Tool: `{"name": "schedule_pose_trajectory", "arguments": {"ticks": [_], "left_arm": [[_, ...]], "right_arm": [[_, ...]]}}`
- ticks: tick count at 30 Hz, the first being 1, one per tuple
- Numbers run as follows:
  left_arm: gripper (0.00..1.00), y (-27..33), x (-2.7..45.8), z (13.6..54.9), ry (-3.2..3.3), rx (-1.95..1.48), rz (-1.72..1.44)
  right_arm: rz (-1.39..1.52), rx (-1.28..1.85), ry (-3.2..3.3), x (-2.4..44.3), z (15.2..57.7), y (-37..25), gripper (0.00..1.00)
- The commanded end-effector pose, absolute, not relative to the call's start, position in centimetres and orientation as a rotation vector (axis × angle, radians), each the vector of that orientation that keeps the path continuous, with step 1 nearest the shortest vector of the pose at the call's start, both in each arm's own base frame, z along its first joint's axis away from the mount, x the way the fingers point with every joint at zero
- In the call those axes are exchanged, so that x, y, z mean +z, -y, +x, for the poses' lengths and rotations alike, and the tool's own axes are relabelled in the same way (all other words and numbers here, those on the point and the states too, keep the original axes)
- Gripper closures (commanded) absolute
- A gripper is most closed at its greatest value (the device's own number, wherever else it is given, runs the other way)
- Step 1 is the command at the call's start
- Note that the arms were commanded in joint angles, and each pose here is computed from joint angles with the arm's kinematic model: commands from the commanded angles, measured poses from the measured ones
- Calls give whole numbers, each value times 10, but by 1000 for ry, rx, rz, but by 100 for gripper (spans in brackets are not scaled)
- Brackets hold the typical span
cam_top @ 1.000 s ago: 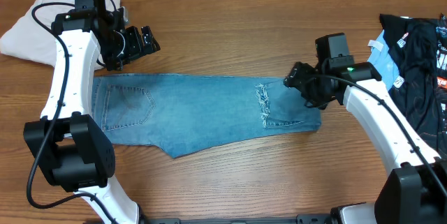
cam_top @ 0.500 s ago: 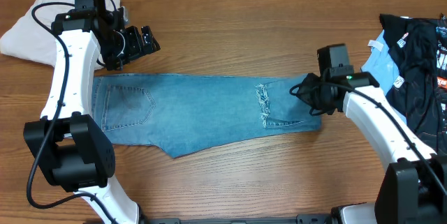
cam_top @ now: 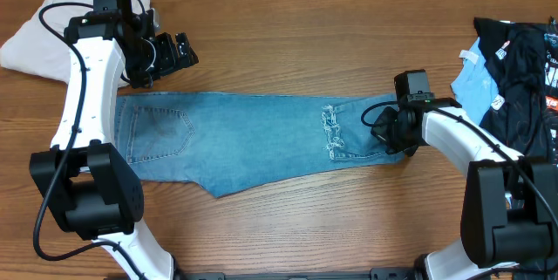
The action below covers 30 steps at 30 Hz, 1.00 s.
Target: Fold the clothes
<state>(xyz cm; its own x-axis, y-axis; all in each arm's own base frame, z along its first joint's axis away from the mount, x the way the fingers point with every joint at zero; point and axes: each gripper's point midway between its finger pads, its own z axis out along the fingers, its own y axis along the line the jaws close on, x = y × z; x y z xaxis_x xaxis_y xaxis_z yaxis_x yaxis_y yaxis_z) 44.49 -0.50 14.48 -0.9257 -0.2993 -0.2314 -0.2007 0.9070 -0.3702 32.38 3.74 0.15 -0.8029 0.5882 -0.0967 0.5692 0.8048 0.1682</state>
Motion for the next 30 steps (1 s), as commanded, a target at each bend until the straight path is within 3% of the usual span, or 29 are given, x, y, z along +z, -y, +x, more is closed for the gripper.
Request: {"name": "schedule_pose_trajectory", "arguments": {"ticks": [1, 14, 30], "left_arm": [[0, 6, 146, 449, -2781, -480, -331], [0, 6, 147, 451, -2772, -479, -327], [0, 6, 146, 451, -2774, -480, -328]], "right_arm": [[971, 141, -2881, -14, 314, -32, 96], [887, 183, -2619, 78, 379, -25, 94], [899, 133, -2635, 14, 407, -22, 96]]}}
